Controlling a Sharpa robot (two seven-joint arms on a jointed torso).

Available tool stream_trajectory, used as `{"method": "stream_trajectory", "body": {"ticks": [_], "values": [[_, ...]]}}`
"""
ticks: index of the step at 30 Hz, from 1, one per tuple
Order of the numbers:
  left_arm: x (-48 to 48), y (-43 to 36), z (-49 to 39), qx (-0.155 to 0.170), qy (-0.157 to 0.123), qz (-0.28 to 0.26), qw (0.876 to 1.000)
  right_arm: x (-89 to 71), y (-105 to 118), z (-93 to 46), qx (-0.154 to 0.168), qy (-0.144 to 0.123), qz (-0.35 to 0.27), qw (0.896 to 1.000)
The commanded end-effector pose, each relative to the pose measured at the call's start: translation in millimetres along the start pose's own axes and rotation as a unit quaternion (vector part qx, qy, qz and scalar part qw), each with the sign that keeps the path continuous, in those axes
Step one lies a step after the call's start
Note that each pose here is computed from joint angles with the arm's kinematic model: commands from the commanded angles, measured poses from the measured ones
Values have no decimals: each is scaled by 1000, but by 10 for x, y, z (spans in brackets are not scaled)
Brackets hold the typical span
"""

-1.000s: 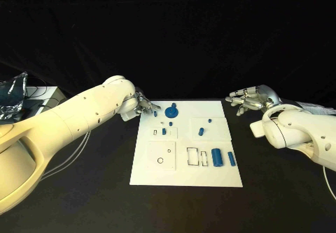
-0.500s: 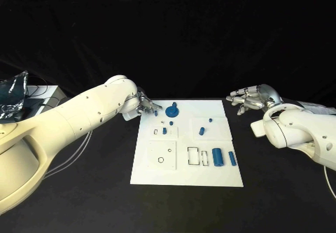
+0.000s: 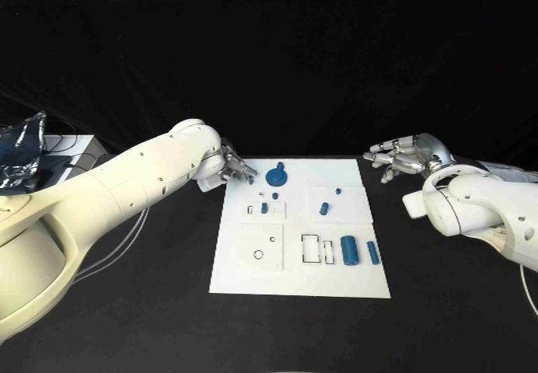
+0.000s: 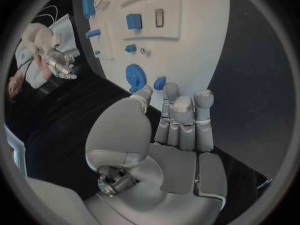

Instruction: Assemble the parts on the task board

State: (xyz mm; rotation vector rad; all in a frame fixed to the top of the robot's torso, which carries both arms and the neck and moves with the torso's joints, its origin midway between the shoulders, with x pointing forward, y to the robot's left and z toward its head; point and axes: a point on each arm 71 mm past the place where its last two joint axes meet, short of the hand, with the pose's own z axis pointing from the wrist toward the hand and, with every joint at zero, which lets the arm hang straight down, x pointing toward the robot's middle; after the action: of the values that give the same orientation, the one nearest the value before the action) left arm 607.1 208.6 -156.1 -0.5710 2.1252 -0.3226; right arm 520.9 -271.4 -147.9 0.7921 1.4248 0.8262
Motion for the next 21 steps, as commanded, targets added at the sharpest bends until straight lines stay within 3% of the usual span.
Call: {"method": "stream_trajectory", "body": {"ticks": [1,21], "values": [[19,-37,-4,7,9,3,1000,6,18,2,-8,2,-1,1000],[52,-28,13,5,15,9,1000,14,20,4,-8,3,-1,1000]]}}
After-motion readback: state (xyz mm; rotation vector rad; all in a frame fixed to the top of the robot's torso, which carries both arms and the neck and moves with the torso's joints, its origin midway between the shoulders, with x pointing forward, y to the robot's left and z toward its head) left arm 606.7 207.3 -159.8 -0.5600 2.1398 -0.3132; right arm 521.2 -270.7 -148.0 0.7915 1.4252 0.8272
